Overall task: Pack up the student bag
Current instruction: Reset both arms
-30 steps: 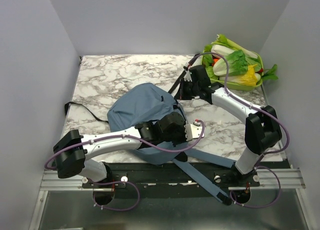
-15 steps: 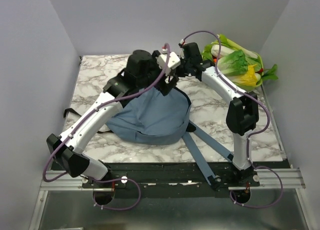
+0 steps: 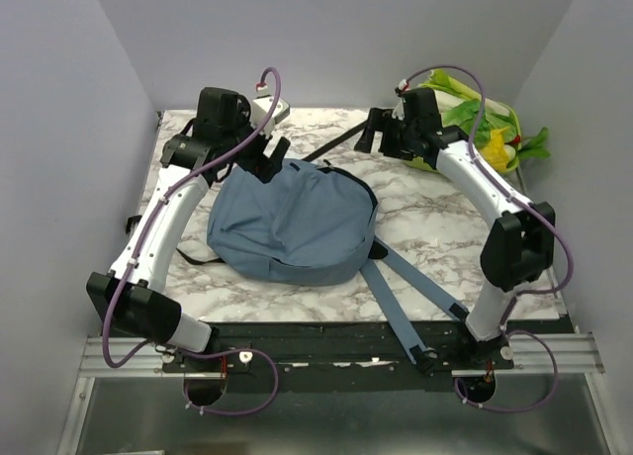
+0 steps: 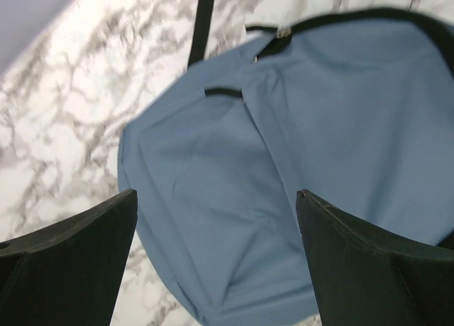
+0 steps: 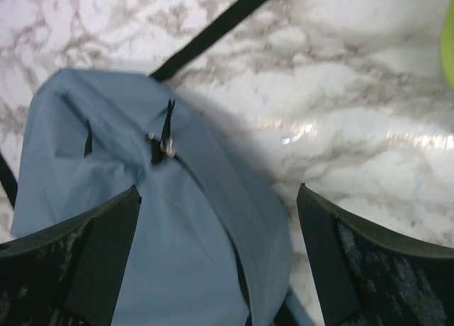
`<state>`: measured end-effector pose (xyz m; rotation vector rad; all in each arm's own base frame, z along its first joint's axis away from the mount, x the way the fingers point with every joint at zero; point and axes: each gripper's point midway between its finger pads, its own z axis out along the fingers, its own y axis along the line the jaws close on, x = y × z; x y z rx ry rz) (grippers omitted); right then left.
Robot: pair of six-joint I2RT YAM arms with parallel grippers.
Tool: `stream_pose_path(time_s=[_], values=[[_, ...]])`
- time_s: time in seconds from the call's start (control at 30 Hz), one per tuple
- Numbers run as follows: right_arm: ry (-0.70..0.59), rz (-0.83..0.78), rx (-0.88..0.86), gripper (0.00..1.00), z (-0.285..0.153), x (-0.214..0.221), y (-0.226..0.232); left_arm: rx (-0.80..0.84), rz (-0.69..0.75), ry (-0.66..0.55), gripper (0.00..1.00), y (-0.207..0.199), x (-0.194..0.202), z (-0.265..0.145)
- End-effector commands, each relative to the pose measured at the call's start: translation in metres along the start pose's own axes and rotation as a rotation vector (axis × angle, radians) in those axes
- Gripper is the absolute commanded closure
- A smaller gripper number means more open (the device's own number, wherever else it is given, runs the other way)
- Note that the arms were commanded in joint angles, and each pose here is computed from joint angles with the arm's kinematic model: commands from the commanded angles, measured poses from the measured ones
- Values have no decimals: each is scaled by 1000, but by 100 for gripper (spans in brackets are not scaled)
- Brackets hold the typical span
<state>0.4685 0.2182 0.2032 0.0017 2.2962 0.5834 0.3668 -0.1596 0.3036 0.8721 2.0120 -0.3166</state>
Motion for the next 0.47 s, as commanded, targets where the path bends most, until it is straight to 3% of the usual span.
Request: stream_pose_path(time_s=[0.0, 0.2, 0.43], values=[[54, -27, -156, 0, -38, 39, 29, -101, -10, 6, 1, 20, 27, -16], [-31, -75, -219, 0, -88, 60, 30, -122, -184, 16, 1, 38, 67, -8], [-94, -126, -160, 0, -122, 76, 12, -166, -317, -17, 1, 58, 110, 1]])
